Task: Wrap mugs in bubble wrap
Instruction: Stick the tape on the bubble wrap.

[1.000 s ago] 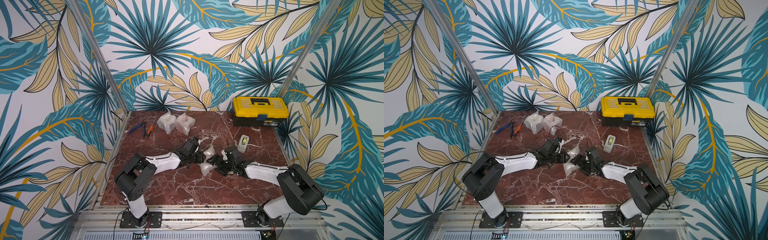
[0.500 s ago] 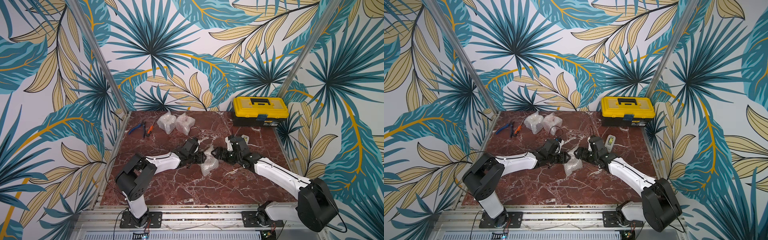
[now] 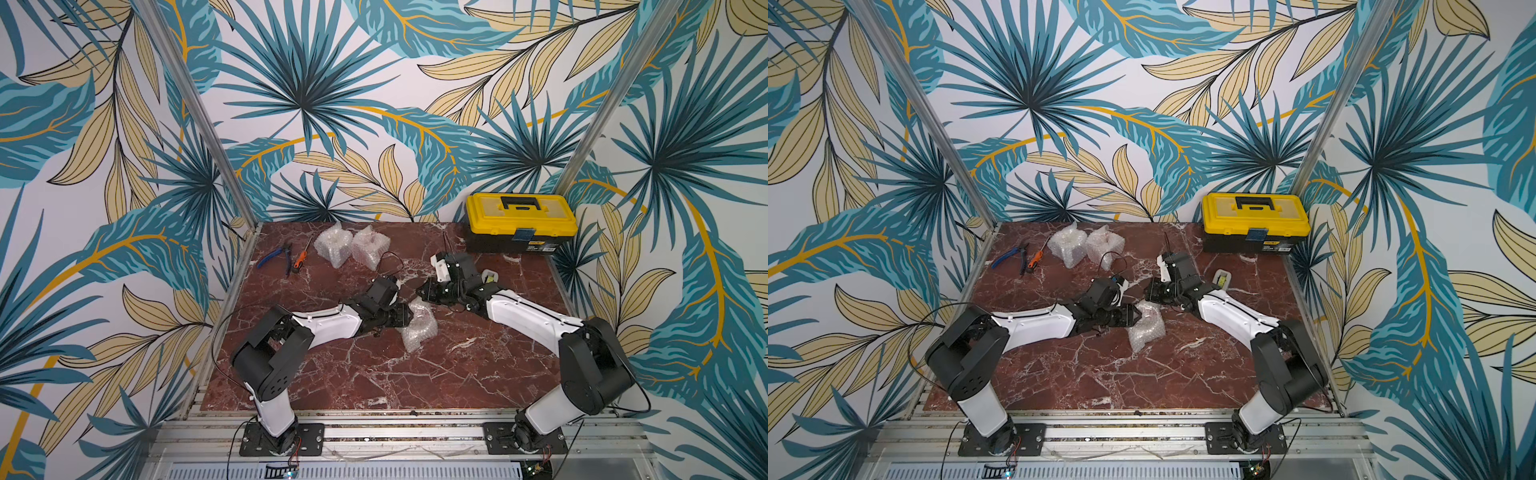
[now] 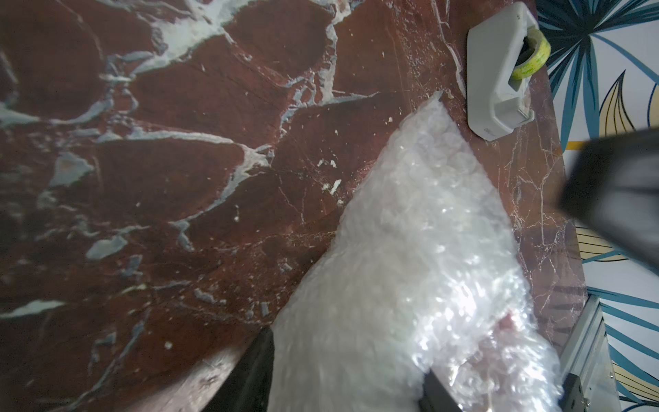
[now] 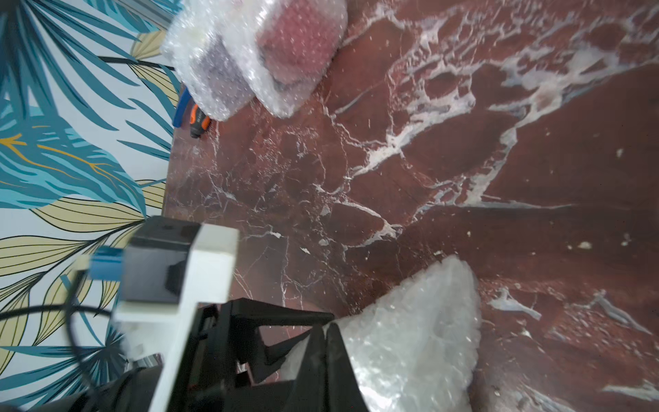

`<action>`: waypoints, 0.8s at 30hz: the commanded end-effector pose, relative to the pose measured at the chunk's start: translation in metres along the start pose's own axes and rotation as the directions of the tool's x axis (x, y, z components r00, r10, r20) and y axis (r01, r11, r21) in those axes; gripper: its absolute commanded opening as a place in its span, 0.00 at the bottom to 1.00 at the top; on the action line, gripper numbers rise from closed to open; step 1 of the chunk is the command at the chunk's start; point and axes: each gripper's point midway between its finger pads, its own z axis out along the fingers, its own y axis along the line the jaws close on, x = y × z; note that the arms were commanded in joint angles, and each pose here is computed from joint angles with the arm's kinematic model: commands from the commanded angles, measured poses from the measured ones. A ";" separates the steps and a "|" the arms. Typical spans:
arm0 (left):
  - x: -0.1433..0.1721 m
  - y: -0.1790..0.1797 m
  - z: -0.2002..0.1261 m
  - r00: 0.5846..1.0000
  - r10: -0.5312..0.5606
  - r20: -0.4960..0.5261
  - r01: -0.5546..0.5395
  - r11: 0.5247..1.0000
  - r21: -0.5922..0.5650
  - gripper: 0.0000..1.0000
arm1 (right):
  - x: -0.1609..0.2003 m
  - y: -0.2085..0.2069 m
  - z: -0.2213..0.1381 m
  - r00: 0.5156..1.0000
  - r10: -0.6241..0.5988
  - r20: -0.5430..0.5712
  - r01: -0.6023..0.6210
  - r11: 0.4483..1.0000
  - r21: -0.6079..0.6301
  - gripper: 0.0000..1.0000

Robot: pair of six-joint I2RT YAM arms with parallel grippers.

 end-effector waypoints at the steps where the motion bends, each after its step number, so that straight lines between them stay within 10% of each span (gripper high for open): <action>1: 0.039 0.028 0.009 0.991 -0.020 -0.132 0.007 0.995 -0.101 0.52 | 0.006 -0.010 0.014 0.998 0.045 -0.032 -0.045 0.999 0.023 0.04; 10: 0.041 0.028 0.010 0.990 -0.018 -0.138 0.004 0.995 -0.103 0.52 | 0.019 -0.041 0.021 0.981 0.175 -0.087 -0.158 0.972 0.172 0.07; 17: 0.041 0.028 0.010 0.990 -0.019 -0.138 0.004 0.995 -0.102 0.52 | -0.013 -0.003 -0.034 0.994 0.078 0.081 -0.084 0.994 0.066 0.33; 24: 0.039 0.026 0.010 0.991 -0.015 -0.136 0.002 0.995 -0.096 0.52 | 0.044 -0.033 -0.062 0.982 0.185 0.026 -0.187 0.971 0.147 0.74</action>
